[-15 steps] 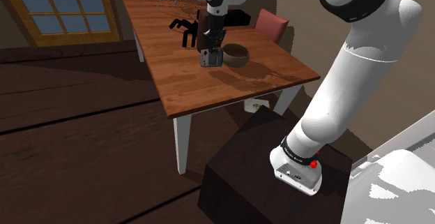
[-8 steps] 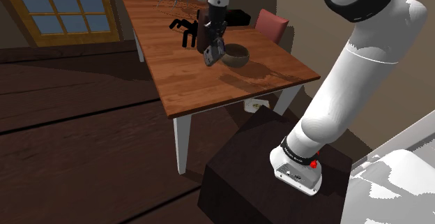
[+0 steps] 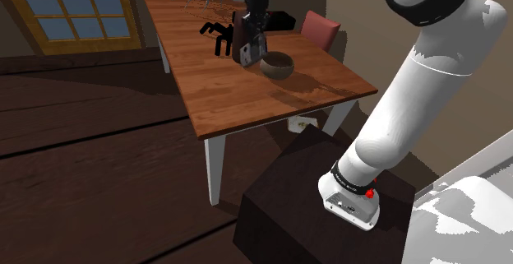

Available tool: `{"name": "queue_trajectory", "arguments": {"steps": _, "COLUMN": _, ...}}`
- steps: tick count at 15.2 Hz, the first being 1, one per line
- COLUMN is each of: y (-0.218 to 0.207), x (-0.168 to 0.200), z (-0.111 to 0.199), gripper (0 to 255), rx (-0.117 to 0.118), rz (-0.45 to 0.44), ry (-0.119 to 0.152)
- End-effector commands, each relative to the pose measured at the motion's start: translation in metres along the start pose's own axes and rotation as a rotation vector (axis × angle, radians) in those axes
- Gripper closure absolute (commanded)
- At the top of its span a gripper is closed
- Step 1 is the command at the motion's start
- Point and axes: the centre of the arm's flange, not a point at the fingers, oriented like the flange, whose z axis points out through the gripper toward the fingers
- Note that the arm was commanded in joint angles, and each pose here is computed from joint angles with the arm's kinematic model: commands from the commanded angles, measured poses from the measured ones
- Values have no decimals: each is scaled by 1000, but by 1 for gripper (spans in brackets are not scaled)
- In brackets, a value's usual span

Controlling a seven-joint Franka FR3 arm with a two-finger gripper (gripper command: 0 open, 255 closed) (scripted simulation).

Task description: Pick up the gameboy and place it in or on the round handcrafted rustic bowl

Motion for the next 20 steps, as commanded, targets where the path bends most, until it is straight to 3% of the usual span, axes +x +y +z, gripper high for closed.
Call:
{"name": "queue_trajectory", "arguments": {"steps": 1, "y": -1, "x": -1, "z": -11, "gripper": 255, "rx": 0, "rz": 0, "ry": 0}}
{"name": "queue_trajectory", "arguments": {"steps": 11, "y": -1, "x": -4, "z": -59, "gripper": 255, "rx": 0, "rz": 0, "ry": 0}}
{"name": "queue_trajectory", "arguments": {"steps": 20, "y": 114, "x": 3, "z": -85, "gripper": 255, "rx": 0, "rz": 0, "ry": 0}}
